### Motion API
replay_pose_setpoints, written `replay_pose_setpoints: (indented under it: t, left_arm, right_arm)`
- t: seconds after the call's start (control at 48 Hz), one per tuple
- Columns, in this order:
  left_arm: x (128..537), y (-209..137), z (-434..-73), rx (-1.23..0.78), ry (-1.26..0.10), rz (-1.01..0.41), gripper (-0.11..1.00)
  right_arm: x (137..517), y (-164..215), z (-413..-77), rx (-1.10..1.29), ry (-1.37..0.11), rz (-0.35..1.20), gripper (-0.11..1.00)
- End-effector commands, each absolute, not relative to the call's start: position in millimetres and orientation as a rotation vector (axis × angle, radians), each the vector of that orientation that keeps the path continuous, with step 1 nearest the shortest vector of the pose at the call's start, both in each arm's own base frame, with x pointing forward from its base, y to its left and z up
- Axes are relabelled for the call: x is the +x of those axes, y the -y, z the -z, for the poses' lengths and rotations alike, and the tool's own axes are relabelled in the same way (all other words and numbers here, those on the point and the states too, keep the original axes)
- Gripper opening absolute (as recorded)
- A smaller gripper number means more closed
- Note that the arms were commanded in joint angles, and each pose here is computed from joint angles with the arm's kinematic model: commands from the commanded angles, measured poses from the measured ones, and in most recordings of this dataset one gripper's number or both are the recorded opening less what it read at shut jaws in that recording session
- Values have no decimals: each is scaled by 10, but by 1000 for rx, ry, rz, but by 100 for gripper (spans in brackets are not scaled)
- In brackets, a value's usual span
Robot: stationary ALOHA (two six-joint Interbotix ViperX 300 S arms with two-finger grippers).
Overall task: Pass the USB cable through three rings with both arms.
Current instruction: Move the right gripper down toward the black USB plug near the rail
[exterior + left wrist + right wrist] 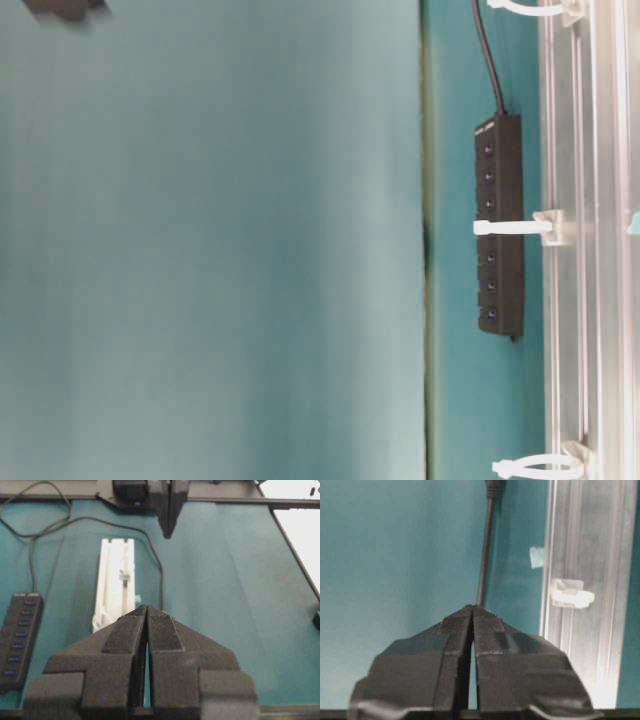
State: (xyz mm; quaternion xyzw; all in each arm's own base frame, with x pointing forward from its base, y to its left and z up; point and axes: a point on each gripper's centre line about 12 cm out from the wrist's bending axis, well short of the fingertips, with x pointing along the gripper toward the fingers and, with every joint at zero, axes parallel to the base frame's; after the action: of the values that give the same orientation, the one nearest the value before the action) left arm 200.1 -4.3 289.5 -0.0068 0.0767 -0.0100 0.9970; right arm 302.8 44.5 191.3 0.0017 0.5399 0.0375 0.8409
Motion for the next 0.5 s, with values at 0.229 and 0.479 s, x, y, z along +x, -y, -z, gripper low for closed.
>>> replay_pose_setpoints:
  t: [0.229, 0.479]
  left_arm:
    - [2012, 27, -2989, -11, -140, 12, 2]
    - [2013, 27, -2994, -14, -140, 12, 2]
  right_arm:
    - [3324, -458, -1848, 47, -1170, -43, -8]
    - [3506, -449, -1848, 155, -1162, 32, 0]
